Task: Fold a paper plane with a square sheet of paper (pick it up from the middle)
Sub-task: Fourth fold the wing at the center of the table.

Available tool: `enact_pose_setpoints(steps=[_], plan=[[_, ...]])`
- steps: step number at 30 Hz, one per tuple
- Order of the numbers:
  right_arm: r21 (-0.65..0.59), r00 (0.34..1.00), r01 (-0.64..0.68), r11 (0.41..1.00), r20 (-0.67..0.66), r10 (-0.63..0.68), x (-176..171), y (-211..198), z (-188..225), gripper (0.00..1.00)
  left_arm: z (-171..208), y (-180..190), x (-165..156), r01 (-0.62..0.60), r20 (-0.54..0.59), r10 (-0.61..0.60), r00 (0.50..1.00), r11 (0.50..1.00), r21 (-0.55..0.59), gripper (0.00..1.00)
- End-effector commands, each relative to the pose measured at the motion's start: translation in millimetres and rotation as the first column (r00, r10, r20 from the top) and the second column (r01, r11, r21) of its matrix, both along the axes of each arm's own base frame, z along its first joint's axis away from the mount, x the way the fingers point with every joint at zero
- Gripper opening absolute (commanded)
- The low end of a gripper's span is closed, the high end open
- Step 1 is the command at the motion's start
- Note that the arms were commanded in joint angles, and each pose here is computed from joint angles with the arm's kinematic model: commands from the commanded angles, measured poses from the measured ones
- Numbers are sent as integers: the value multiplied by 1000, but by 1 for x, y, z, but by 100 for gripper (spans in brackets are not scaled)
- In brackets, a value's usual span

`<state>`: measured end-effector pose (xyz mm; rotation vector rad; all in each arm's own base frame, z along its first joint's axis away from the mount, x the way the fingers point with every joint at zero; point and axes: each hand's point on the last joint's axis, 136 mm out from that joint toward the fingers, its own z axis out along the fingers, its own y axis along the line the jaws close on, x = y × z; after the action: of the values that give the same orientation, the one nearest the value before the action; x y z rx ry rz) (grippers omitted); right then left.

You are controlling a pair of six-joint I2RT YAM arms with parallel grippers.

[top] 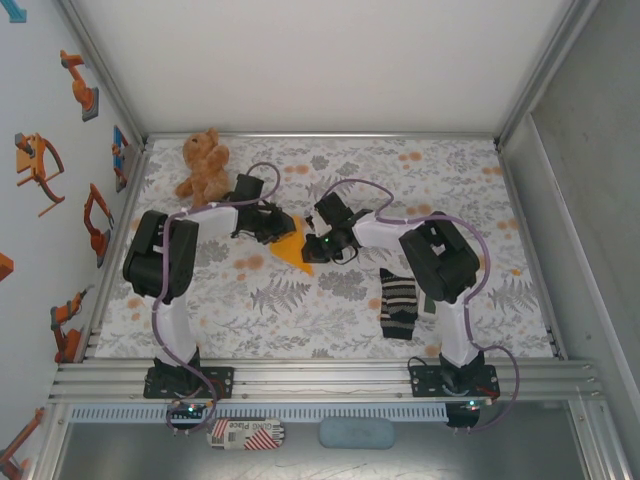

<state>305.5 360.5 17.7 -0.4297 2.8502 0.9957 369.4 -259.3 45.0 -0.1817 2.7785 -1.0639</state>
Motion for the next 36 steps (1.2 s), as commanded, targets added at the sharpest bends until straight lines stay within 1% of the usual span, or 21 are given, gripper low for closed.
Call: enact_pose_setpoints(steps=[1,4,8,14,18,24,28,31,36], plan=[[-163,994,-27,986,-112,9,-36,-35,-34,0,13,-16,-25,89,40,-89,995,996,-13,17],[-171,993,-28,985,-116,8,-41,-39,-33,0,-3,-11,-37,87,13,-87,996,996,37,12],[-182,992,-31,983,-128,7,-47,-45,-34,0,-11,-10,-43,86,-5,-86,996,996,32,8],[-189,991,-27,982,-136,2,-51,-49,-35,0,-17,-24,-50,121,-19,-121,992,993,-12,8],[-200,989,-30,979,-145,1,-53,-50,-38,0,-28,-19,-50,122,-36,-121,992,992,16,8],[-247,988,-33,968,-154,-5,-57,-60,-43,0,-45,-2,-37,99,-44,-96,994,993,71,8],[-289,987,-40,956,-163,-8,-61,-69,-49,0,-50,15,-17,69,-28,-67,997,993,93,8],[-309,986,-42,950,-164,-10,-63,-74,-53,0,-49,32,1,49,-4,-49,999,988,146,9],[-316,986,-43,948,-168,-11,-65,-76,-55,0,-51,52,24,21,31,-28,999,981,191,9]])
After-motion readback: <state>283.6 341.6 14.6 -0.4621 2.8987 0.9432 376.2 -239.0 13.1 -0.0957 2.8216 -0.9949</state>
